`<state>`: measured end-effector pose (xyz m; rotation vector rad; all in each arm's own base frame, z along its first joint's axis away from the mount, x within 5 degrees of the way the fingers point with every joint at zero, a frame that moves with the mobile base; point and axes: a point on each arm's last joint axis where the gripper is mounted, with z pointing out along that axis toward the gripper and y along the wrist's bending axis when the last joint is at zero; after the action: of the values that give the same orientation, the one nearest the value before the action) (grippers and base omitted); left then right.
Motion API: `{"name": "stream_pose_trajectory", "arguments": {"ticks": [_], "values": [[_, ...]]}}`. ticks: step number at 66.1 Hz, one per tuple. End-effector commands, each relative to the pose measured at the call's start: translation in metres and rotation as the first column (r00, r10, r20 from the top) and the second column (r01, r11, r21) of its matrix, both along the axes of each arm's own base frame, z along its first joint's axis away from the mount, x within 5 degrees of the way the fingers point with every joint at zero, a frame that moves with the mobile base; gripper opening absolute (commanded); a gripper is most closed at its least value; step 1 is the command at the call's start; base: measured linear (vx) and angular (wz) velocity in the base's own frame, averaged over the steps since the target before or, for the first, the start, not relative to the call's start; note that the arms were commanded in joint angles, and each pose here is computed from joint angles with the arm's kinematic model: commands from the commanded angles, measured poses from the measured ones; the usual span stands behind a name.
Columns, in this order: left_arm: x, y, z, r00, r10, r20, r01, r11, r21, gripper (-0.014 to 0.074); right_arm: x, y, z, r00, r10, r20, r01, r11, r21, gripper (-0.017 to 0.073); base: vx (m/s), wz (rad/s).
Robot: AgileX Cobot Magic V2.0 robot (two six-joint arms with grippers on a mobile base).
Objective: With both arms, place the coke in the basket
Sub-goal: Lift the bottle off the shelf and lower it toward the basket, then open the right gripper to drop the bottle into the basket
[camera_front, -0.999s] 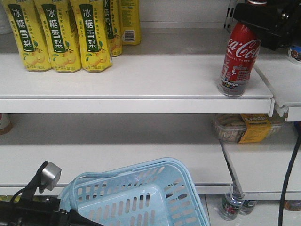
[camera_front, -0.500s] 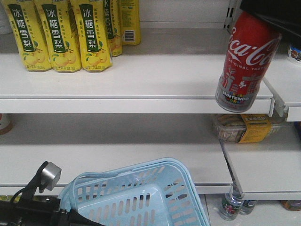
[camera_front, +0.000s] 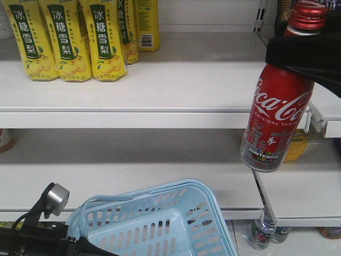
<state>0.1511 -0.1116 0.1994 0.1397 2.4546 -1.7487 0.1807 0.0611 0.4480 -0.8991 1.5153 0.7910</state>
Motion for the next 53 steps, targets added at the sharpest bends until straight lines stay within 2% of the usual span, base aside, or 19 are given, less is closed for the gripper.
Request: {"name": "stream_pose_trajectory", "arguments": {"ticks": [1, 10, 27, 32, 41, 50, 53], "values": [[0.004, -0.003, 0.016, 0.999, 0.024, 0.039, -0.02, 0.995, -0.093, -0.0006, -0.009, 0.008, 0.012, 0.999, 0.035, 0.007, -0.035, 0.999, 0.037, -0.0003, 0.0, 0.0], [0.004, -0.003, 0.016, 0.999, 0.024, 0.039, -0.02, 0.995, -0.093, -0.0006, -0.004, 0.031, -0.005, 0.991, 0.112, -0.078, -0.118, 0.991, -0.071, -0.0002, 0.0, 0.0], [0.004, -0.003, 0.016, 0.999, 0.024, 0.039, -0.02, 0.995, -0.093, -0.0006, 0.011, 0.072, -0.034, 0.956, 0.186, -0.227, -0.224, 0.962, -0.158, -0.0002, 0.0, 0.0], [0.004, -0.003, 0.016, 0.999, 0.024, 0.039, -0.02, 0.995, -0.093, -0.0006, 0.016, 0.082, -0.047, 0.939, 0.194, -0.283, -0.256, 0.945, -0.202, -0.0002, 0.0, 0.0], [0.004, -0.003, 0.016, 0.999, 0.024, 0.039, -0.02, 0.995, -0.093, -0.0006, 0.026, 0.102, -0.073, 0.9, 0.202, -0.387, -0.324, 0.904, -0.28, -0.0002, 0.0, 0.0], [0.004, -0.003, 0.016, 0.999, 0.024, 0.039, -0.02, 0.995, -0.093, -0.0006, 0.035, 0.118, -0.096, 0.864, 0.198, -0.462, -0.374, 0.869, -0.325, -0.0002, 0.0, 0.0], [0.004, -0.003, 0.016, 0.999, 0.024, 0.039, -0.02, 0.995, -0.093, -0.0006, 0.038, 0.122, -0.106, 0.849, 0.191, -0.492, -0.394, 0.85, -0.35, -0.0002, 0.0, 0.0]]}}
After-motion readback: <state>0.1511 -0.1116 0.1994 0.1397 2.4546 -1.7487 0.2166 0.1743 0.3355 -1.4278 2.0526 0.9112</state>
